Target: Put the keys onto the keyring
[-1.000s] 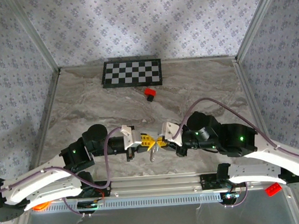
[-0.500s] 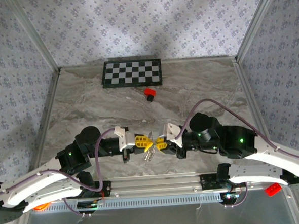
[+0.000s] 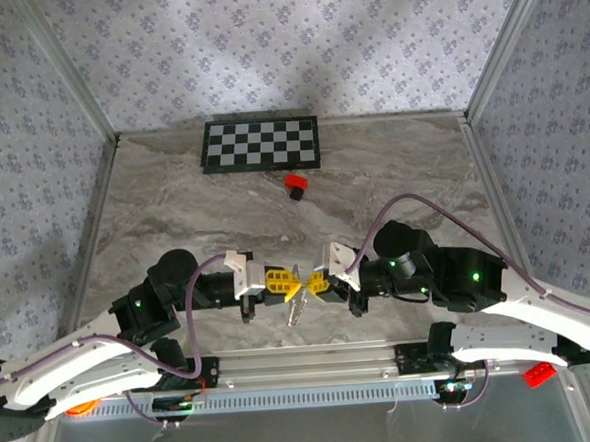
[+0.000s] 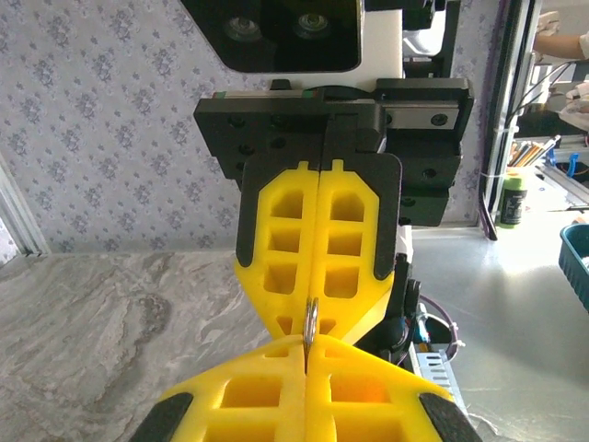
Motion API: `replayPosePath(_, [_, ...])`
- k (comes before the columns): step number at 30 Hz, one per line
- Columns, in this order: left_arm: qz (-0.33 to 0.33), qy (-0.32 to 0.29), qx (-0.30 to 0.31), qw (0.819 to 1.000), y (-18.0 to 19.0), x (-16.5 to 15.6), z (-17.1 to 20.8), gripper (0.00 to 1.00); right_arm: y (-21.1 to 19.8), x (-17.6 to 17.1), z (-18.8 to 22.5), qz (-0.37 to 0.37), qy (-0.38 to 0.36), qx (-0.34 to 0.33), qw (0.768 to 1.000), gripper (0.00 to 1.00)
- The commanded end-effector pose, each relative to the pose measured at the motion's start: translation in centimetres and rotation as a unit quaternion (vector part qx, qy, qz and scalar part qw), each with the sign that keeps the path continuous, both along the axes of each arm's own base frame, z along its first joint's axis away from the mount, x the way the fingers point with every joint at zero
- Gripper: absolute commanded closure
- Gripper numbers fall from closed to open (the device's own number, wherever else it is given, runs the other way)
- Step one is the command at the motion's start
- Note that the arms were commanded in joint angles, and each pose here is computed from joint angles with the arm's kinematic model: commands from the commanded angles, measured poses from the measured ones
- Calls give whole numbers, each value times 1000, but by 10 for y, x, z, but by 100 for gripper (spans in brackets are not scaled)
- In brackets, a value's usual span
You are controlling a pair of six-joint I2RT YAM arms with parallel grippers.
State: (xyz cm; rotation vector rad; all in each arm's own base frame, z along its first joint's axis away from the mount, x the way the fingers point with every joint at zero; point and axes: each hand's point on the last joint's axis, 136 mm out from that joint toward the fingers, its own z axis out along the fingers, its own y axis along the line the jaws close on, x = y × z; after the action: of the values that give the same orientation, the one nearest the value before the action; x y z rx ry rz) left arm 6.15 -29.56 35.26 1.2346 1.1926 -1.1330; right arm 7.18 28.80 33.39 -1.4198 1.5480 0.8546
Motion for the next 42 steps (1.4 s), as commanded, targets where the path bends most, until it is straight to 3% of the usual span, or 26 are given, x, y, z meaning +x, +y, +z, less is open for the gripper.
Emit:
replayPosePath(1, [-28, -19, -59, 998, 4, -12, 32, 100, 5, -3, 1, 14, 4, 9, 1000, 96])
replayPosePath(17, [-46, -16, -69, 996, 1, -16, 36, 100, 0, -3, 10, 13, -6, 33, 999, 91])
replayPosePath(31, [-79, -12, -83, 993, 2, -27, 37, 100, 6, -18, 3, 55, -7, 30, 998, 93])
replayPosePath(42, [-107, -10, -81, 991, 1, -36, 36, 100, 2, -20, 16, 54, -26, 63, 996, 84])
